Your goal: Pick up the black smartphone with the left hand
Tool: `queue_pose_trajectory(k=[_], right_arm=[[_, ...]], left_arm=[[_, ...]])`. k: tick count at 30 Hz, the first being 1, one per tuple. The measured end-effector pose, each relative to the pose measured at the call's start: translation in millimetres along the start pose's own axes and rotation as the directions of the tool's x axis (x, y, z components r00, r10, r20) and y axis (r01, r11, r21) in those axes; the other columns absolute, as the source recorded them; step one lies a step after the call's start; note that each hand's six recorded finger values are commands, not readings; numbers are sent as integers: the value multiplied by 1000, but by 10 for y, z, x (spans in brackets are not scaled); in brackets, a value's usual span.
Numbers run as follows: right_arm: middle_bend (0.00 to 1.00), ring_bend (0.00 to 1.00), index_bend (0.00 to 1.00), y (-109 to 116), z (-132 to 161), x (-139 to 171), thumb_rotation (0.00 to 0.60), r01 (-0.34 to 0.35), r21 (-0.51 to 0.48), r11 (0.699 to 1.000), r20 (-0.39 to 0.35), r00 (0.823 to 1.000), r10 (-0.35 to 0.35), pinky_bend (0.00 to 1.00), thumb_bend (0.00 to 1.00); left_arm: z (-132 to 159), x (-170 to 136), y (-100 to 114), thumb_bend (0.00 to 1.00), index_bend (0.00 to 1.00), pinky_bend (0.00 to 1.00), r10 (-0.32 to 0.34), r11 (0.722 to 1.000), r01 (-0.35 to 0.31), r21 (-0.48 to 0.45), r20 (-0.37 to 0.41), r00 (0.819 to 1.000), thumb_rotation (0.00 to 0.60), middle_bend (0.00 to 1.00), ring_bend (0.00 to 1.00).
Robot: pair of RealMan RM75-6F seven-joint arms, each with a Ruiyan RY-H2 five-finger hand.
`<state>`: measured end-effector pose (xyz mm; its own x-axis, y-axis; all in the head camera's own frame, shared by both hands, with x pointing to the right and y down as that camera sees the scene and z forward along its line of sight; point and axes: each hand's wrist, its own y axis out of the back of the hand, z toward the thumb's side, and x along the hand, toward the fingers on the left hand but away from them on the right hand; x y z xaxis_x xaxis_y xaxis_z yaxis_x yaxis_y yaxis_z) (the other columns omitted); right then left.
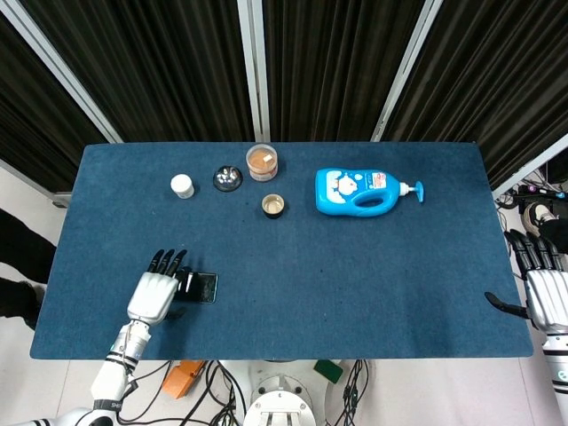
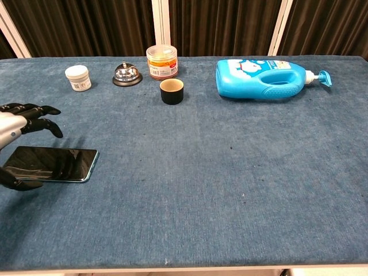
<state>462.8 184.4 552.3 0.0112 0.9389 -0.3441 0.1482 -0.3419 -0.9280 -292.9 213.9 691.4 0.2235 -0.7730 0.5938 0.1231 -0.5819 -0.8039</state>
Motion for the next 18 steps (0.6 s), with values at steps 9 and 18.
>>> queue_pose_trajectory(k=[9, 18], right_arm=[[118, 0, 28, -10, 0, -5, 600, -4, 1, 1000, 3, 1000, 4, 49, 229], [118, 0, 28, -10, 14, -9, 600, -6, 4, 1000, 3, 1000, 6, 48, 229]], left_arm=[[-77, 60, -124, 193, 266, 0, -44, 999, 44, 0, -36, 998, 600, 35, 0], [-87, 93, -205, 201, 296, 0, -68, 998, 68, -1, -45, 997, 600, 35, 0]])
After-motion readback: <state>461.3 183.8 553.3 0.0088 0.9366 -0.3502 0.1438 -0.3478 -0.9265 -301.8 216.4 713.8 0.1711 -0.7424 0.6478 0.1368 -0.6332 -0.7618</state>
